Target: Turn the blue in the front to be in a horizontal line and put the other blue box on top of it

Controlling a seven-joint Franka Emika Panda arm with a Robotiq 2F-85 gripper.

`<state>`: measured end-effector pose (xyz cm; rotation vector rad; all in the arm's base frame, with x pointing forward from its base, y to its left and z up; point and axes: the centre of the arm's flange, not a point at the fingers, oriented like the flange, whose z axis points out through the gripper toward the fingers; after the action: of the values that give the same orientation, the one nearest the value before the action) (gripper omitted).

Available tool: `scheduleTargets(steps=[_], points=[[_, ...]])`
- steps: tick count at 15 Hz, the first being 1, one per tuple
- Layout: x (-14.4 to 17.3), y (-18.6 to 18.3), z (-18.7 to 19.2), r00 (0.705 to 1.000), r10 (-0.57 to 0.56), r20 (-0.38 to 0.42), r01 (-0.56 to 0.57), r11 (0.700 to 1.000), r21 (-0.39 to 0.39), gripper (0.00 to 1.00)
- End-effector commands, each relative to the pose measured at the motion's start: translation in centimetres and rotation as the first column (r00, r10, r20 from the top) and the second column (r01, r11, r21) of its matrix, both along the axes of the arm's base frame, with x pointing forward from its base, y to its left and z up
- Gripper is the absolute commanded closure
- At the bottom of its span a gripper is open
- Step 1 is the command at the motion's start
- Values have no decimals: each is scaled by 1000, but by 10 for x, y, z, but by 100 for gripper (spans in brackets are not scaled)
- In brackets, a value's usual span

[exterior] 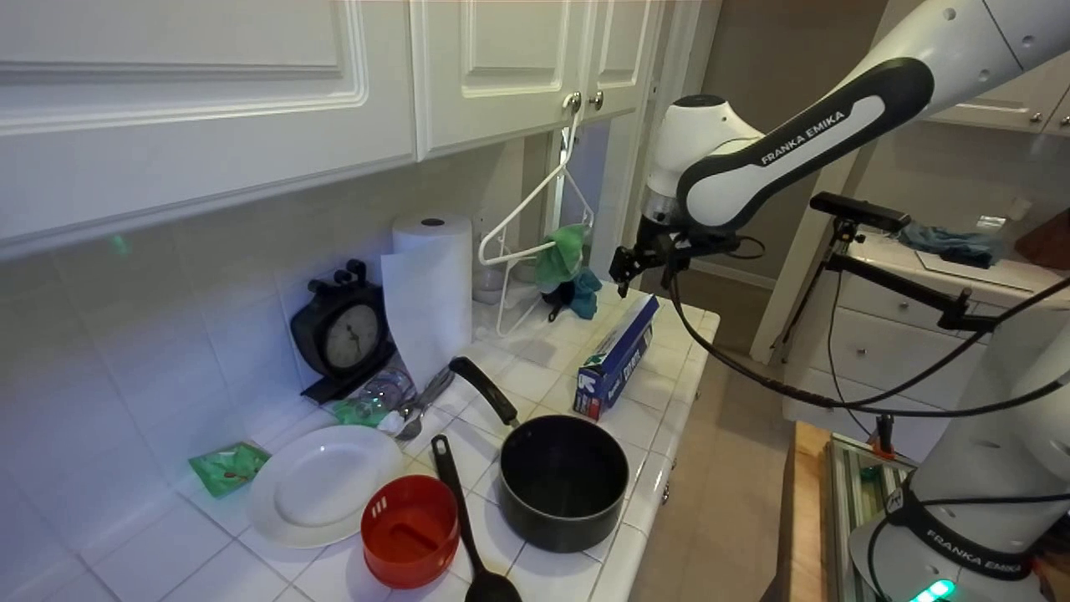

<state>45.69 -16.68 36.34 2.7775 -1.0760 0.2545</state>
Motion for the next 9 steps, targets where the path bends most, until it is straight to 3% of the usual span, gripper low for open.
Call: scheduleTargets(steps=[1,4,9], points=[[-23,3,19,979,202,-4,-202,979,-8,0],[-30,5,27,944,328,-18,-329,944,-29,0],[-38,9,36,913,405,-56,-406,914,-2,0]])
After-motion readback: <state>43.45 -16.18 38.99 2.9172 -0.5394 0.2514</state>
